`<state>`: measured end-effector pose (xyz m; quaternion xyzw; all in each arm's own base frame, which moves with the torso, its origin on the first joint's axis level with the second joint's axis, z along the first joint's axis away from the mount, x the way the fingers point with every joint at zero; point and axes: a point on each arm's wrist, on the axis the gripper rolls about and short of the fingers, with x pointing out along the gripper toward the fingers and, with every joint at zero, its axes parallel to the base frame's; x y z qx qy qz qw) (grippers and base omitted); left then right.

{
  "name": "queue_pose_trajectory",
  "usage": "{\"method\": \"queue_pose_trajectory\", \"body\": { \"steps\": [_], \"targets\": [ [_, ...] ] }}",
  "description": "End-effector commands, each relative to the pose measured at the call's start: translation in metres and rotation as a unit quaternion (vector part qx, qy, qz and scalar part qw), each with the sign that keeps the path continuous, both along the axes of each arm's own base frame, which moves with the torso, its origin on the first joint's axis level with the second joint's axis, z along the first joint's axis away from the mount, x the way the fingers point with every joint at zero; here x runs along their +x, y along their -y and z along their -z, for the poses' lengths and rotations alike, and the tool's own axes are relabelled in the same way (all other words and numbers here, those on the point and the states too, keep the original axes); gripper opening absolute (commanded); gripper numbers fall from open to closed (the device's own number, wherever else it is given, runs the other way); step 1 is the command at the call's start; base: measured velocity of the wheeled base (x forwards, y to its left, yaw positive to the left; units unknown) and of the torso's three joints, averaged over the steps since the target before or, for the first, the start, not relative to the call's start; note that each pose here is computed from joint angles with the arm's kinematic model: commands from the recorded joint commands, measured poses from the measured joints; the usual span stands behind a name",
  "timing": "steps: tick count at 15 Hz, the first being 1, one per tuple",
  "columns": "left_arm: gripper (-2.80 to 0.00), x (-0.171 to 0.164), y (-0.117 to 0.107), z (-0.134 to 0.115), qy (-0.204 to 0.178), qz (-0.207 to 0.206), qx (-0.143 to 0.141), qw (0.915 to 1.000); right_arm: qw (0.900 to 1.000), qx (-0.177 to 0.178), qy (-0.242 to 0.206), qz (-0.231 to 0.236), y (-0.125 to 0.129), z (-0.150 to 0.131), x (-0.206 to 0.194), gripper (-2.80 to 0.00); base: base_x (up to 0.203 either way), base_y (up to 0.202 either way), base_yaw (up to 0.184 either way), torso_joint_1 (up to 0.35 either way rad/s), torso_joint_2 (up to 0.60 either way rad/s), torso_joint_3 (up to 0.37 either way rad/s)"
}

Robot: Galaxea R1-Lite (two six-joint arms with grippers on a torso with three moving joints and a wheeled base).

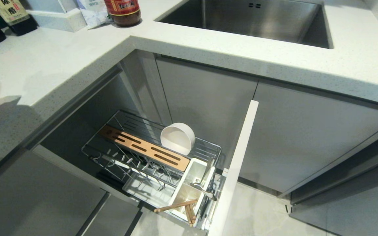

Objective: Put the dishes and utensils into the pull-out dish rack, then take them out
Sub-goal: Take the plate out of the cupboard, then take the bowl out of the cupboard

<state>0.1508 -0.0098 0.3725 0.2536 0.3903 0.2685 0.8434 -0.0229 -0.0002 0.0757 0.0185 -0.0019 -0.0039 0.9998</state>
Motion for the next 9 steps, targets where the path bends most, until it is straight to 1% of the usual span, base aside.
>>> {"method": "queue_pose_trajectory", "body": {
  "steps": [1, 2, 3, 4, 5, 6, 7, 8, 9],
  "targets": [
    [0.00, -0.002, 0.000, -0.004, 0.025, 0.001, -0.004, 0.9997, 1.000, 0.000, 0.000, 0.000, 0.000, 0.000, 0.000, -2.80, 0.000, 0.000, 0.000, 0.000, 0.00, 0.000],
    [0.00, -0.001, 0.002, -0.010, 0.060, 0.009, -0.013, 0.9981, 1.000, 0.000, 0.000, 0.000, 0.000, 0.000, 0.000, -2.80, 0.000, 0.000, 0.000, 0.000, 0.00, 0.000],
    [0.00, -0.002, 0.005, -0.016, 0.102, 0.022, -0.032, 0.9941, 1.000, 0.000, 0.000, 0.000, 0.000, 0.000, 0.000, -2.80, 0.000, 0.000, 0.000, 0.000, 0.00, 0.000],
    [0.00, -0.005, 0.006, -0.025, 0.149, 0.039, -0.060, 0.9863, 1.000, 0.001, 0.000, 0.000, 0.000, 0.000, 0.000, -2.80, 0.000, 0.000, 0.000, 0.000, 0.00, 0.000],
    [0.00, -0.009, 0.007, -0.031, 0.188, 0.052, -0.089, 0.9768, 1.000, 0.000, 0.000, 0.000, 0.000, 0.000, 0.000, -2.80, 0.000, 0.000, 0.000, 0.000, 0.00, 0.000],
    [0.00, -0.015, 0.008, -0.037, 0.233, 0.068, -0.129, 0.9615, 1.000, 0.001, 0.000, 0.000, 0.000, 0.000, 0.000, -2.80, 0.000, 0.000, 0.000, 0.000, 0.00, 0.000],
    [0.00, -0.020, 0.009, -0.042, 0.277, 0.080, -0.176, 0.9412, 1.000, 0.001, 0.000, 0.000, 0.000, 0.000, 0.000, -2.80, 0.000, 0.000, 0.000, 0.000, 0.00, 0.000],
    [-2.80, -0.023, 0.010, -0.046, 0.321, 0.087, -0.224, 0.9160, 1.000, 0.000, 0.000, 0.000, 0.000, 0.000, 0.000, -2.80, 0.000, 0.000, 0.000, 0.000, 0.00, 0.000],
    [-2.80, -0.024, 0.011, -0.050, 0.368, 0.084, -0.270, 0.8860, 1.000, 0.001, 0.000, 0.000, 0.000, 0.000, 0.000, -2.80, 0.000, 0.000, 0.000, 0.000, 0.00, 0.000]
  ]
}}
